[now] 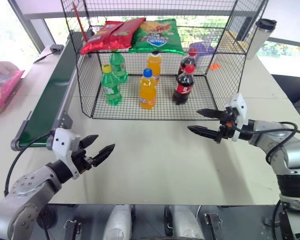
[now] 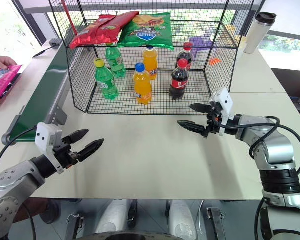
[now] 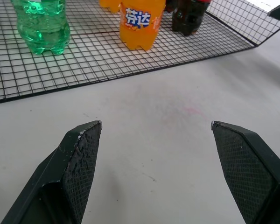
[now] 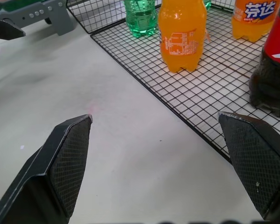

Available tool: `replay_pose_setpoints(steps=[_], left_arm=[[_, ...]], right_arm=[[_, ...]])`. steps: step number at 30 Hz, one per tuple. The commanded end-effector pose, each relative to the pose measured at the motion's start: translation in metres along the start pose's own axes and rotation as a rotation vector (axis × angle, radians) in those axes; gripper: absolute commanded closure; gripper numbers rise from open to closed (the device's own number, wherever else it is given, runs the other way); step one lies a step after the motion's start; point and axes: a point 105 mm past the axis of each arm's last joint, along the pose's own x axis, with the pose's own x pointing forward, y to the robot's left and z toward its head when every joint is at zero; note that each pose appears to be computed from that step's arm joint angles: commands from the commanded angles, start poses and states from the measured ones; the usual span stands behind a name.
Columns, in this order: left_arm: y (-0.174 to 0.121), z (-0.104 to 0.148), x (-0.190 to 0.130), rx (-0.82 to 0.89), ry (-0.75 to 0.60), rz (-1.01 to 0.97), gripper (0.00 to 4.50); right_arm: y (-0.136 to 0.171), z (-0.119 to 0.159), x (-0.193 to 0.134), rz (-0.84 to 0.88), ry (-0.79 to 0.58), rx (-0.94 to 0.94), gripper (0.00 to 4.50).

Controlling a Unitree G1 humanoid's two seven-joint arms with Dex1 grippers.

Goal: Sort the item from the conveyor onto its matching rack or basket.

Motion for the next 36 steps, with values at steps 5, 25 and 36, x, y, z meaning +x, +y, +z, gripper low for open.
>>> replay_pose_setpoints(steps=[5,25,36], left_arm=[[-0.006,0.008,0.001,0.077,-0.011,-0.010,0.59],[-0.004,0.008,0.012,0.069,-0.015,-0.038,0.59],[0.000,0.007,0.017,0.105,-0.011,-0.022,0.59]], right_arm=[[0.005,0.012,0.002,0.011,-0.032,-0.049,0.05],[-0.007,0.008,0.001,-0.146,-0.041,-0.096,0.05],[-0.006,0.006,0.006,-0.134,-0.039,-0.107,0.05]])
